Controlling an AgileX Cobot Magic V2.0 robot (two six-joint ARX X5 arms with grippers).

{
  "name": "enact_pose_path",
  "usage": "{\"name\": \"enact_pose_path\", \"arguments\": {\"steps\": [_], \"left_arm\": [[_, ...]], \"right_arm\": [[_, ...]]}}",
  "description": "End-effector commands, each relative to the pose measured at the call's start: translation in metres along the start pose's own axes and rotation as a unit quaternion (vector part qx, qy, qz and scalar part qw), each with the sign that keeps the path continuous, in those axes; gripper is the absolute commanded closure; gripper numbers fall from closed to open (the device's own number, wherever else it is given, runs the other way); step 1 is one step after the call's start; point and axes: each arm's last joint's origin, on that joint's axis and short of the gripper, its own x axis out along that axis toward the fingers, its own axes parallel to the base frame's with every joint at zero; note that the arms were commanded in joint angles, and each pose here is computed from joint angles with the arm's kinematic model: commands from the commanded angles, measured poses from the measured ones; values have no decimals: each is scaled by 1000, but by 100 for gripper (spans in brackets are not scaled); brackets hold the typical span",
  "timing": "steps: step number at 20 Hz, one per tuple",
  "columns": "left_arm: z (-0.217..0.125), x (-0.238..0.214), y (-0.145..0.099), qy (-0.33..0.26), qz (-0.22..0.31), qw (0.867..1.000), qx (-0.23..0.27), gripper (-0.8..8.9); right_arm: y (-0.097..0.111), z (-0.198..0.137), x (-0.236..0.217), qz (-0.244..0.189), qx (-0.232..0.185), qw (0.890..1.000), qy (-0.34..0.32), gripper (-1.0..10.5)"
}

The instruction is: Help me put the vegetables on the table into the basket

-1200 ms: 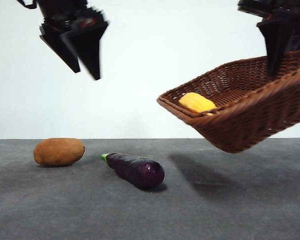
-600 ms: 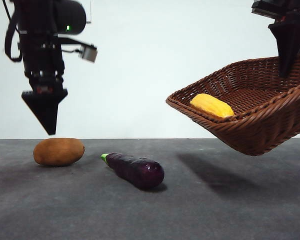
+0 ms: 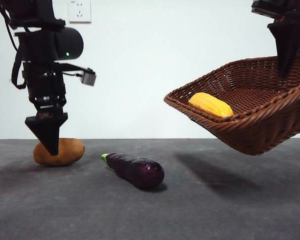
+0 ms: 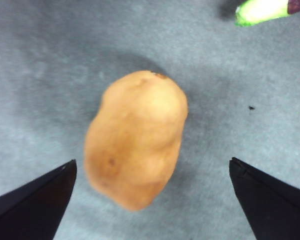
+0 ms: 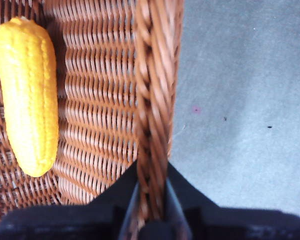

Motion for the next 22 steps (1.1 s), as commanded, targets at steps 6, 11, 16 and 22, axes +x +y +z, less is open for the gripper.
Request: {"name": "enact_pose_path", "arguments": {"steps": [6,11,16,22], "left_arm": [[1,16,-1,0,-19,1000,4,260],[2,16,-1,-13,-25,1000,4,616],[2,16,-5,-23,-51,998,-22,822],[25,-16,8,-75,-59,953,-287,822]], "right_arm": [[1,-2,-1,14,-6,1000,-4,957],[1,-2,-1,14,-6,1000,-3,957],[1,-3,-1,15,-5,1000,-2,957],[1,-2,-1,14,13,1000,-3,957]]}}
